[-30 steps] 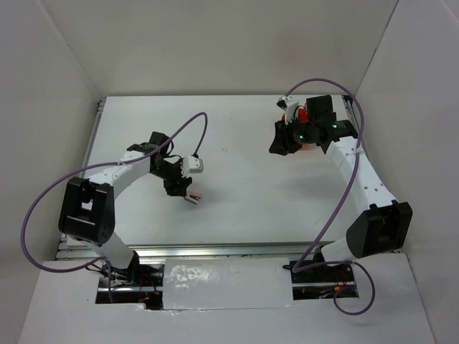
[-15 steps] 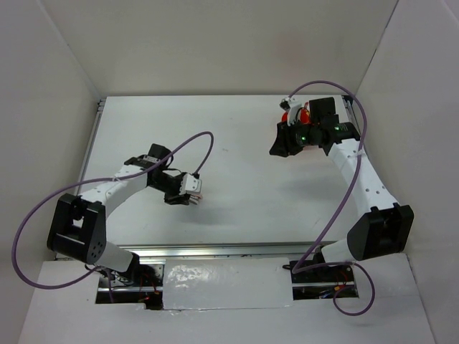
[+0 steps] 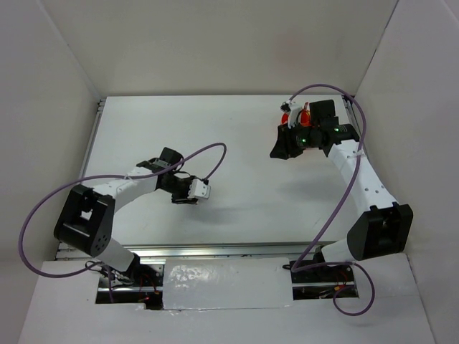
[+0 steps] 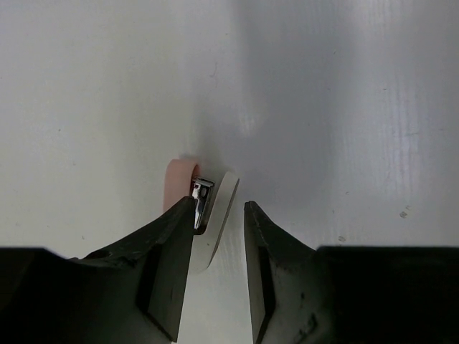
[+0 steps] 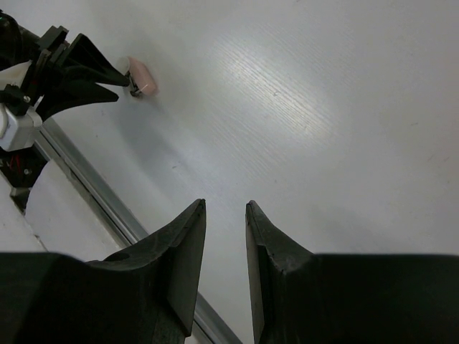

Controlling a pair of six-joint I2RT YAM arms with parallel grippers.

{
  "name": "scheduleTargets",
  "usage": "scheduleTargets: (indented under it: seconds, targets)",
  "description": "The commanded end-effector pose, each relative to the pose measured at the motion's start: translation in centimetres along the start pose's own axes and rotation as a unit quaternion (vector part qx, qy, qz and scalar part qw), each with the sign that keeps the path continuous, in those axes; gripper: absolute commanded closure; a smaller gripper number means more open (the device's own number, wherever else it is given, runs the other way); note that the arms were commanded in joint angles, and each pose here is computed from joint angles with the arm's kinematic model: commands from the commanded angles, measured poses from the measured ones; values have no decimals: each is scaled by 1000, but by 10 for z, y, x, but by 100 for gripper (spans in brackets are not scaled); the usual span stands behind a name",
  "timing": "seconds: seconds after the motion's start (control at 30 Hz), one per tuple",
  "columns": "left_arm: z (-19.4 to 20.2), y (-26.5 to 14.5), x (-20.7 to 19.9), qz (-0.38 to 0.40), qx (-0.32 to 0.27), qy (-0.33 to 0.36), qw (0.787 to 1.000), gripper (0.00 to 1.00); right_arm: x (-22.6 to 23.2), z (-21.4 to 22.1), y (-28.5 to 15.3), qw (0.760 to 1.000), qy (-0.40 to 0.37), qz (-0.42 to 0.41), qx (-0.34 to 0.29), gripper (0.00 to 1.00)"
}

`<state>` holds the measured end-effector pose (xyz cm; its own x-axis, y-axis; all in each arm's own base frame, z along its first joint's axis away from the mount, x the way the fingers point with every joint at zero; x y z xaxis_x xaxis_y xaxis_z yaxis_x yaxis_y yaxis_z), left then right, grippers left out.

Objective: Sort the stationery into containers
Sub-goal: Pick up the stapler from the center of the board.

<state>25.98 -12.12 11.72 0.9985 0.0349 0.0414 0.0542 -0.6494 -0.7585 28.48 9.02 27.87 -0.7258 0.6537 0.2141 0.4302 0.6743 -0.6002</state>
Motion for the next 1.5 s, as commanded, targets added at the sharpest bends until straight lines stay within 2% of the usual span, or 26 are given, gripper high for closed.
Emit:
scheduleTargets:
  seconds: [0.0,0.37,0.47,0.5,0.57,0.6,0.67,0.87,1.03,1.13,1.33,1.37,1.4,1.43,1.47]
  targets:
    - [-1,6,8,-11,0,17,1000,55,4,-4,-9,1000,-6,-3,-16,64]
    - [25,17,-6,-2,61,48,997,64,2,-4,-8,1000,-3,-6,-14,64]
    - [28,20,-9,-9,69,49,996,73,3,-5,-6,1000,4,-12,-18,64]
    - [27,20,-10,-11,70,50,996,80,3,-4,-5,1000,11,-15,-17,64]
    - [26,22,-11,-20,72,47,996,87,5,-3,-3,999,21,-28,-21,64]
    - [23,23,-12,-24,77,53,995,95,6,0,-1,998,39,-36,-18,64]
    - [14,21,-12,-42,72,46,995,100,10,2,5,996,60,-67,-22,64]
    - [-29,4,-14,-70,40,63,995,100,27,24,30,972,171,-163,-10,63]
    - [-70,-16,-17,-87,3,83,993,100,43,19,41,966,165,-197,-1,59]
    - [-95,-22,-22,-70,-22,86,994,100,53,14,48,958,167,-234,15,53]
    - [-133,-41,-32,-59,-62,106,991,100,69,16,61,944,159,-285,42,48]
    - [-136,-45,-34,-60,-68,117,989,100,71,17,61,943,158,-288,47,43]
    - [-138,-47,-36,-61,-73,123,988,100,73,18,62,943,157,-289,51,42]
    - [-143,-52,-39,-64,-86,136,985,100,74,18,62,943,151,-291,51,32]
    - [-143,-54,-42,-66,-90,141,984,100,77,19,62,941,153,-296,58,30]
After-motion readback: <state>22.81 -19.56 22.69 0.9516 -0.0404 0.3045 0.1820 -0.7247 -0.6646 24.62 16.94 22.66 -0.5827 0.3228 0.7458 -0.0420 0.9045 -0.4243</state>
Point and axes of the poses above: each gripper's point midway between its finger pads, its own y axis out along the fingers, its own x axis along the line the jaws close on, z = x × y, the point moved 9 cm from there along -y, back along the fingers, and after that the axes turned 11 degrees about -y, right-handed, at the moved point
